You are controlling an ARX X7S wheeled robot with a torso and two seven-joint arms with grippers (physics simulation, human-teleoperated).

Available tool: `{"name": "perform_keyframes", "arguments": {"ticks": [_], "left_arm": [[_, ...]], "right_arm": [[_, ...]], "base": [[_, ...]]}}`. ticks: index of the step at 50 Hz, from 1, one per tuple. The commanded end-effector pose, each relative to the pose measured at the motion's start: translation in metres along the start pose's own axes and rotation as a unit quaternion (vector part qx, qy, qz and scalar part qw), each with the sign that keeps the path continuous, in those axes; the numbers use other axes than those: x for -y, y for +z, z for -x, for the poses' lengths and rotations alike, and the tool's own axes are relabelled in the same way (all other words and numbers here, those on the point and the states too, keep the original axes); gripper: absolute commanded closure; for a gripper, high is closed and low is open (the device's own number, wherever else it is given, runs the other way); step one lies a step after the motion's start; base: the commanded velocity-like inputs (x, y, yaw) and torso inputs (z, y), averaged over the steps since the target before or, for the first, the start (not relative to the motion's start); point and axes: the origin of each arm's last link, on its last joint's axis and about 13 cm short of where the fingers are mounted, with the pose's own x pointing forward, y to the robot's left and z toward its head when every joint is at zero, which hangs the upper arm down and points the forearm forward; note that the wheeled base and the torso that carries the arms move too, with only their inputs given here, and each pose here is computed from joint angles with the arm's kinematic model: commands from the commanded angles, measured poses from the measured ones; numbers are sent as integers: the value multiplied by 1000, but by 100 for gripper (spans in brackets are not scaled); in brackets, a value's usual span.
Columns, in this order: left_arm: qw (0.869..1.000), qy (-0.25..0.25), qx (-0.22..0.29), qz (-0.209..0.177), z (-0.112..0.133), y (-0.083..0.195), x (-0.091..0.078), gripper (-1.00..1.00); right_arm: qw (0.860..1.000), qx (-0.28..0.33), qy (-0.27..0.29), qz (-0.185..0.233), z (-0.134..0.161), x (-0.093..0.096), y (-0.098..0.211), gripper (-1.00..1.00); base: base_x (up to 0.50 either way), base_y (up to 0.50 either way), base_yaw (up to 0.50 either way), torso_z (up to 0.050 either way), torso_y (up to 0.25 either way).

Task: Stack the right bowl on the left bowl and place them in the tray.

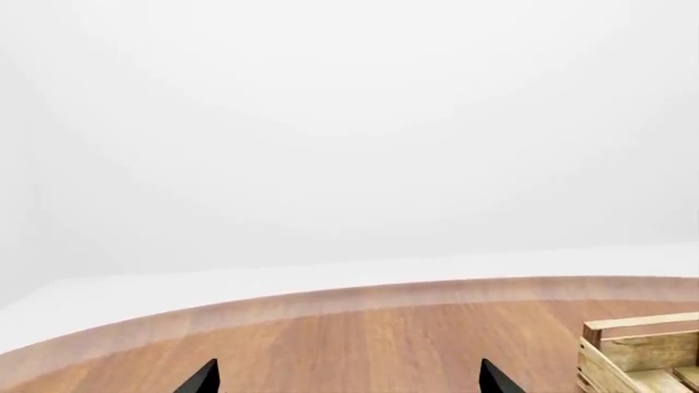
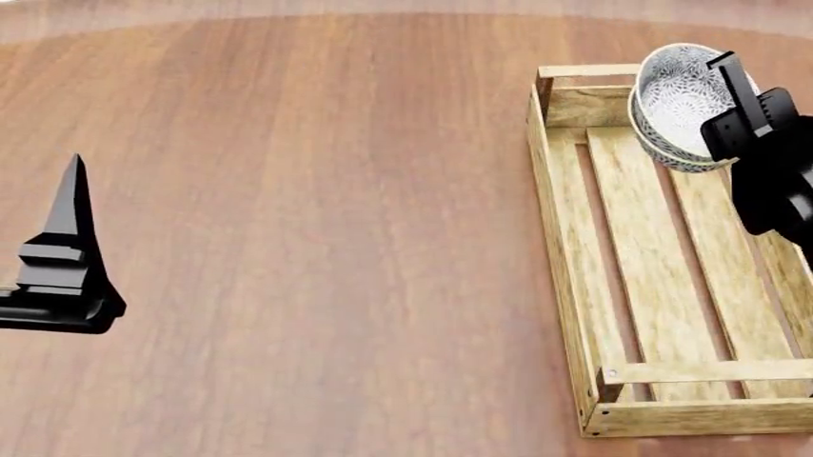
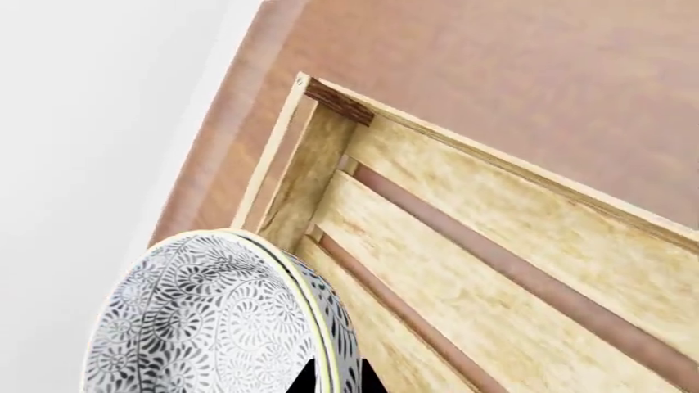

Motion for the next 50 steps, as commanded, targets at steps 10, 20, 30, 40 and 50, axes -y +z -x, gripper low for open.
{"name": "perform_keyframes", "arguments": {"ticks": [10,20,30,40,50], "left_arm": [[1000,-1,-2,1,0,-1,0,-100],[1000,1,-2,2,0,1,0,-100],[1000,0,-1,2,0,1,1,-100],[1000,3,-6,-12,-1,-2,2,-100],[1000,0,-4,-4,0,-2,2,-100]], "right_arm": [[997,-8,5,-82,3,0,9,100],[999,7,-13,-51,5,-7,10,100],[1000,9,-25,-8,8,-16,7,100],[1000,3,-29,-6,5,-11,3,100],[999,2,-34,-9,2,-8,1,100]], "base": [[0,0,0,0,1],[0,0,0,0,0],[0,0,0,1,1],[0,0,0,0,-64],[0,0,0,0,-138]]}}
